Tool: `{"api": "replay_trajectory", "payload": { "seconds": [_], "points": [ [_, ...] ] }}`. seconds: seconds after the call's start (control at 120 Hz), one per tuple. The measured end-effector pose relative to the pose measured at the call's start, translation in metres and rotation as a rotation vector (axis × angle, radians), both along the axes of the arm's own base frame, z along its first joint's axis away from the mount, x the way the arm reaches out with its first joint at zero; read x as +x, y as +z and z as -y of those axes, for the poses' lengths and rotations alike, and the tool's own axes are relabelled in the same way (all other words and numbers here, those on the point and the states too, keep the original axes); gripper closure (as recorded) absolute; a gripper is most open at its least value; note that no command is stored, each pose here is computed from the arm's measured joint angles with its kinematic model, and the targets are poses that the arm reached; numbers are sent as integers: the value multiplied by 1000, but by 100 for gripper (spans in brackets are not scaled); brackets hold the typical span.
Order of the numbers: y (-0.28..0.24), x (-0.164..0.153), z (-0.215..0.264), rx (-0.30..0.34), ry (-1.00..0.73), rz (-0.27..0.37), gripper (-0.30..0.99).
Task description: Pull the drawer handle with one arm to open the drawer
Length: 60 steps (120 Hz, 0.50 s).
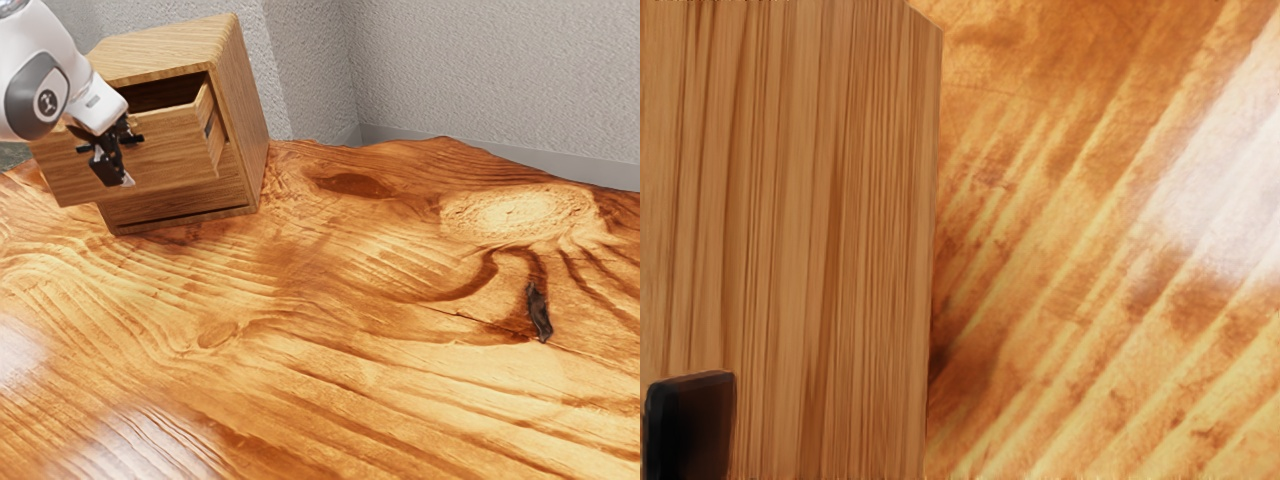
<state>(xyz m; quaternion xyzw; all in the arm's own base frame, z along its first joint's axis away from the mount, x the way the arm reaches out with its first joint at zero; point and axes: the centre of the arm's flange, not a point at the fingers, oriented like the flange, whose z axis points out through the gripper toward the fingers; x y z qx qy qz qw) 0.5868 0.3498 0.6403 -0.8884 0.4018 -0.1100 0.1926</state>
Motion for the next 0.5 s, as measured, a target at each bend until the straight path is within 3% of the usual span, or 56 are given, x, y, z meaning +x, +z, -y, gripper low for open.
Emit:
{"api": "replay_trajectory", "payload": {
  "seconds": [0.233, 0.392, 0.5],
  "points": [
    [14, -9, 9, 30, 14, 4, 66],
    [14, -9, 9, 29, 23, 13, 71],
    [12, -10, 10, 9, 38, 12, 62]
  ]
}}
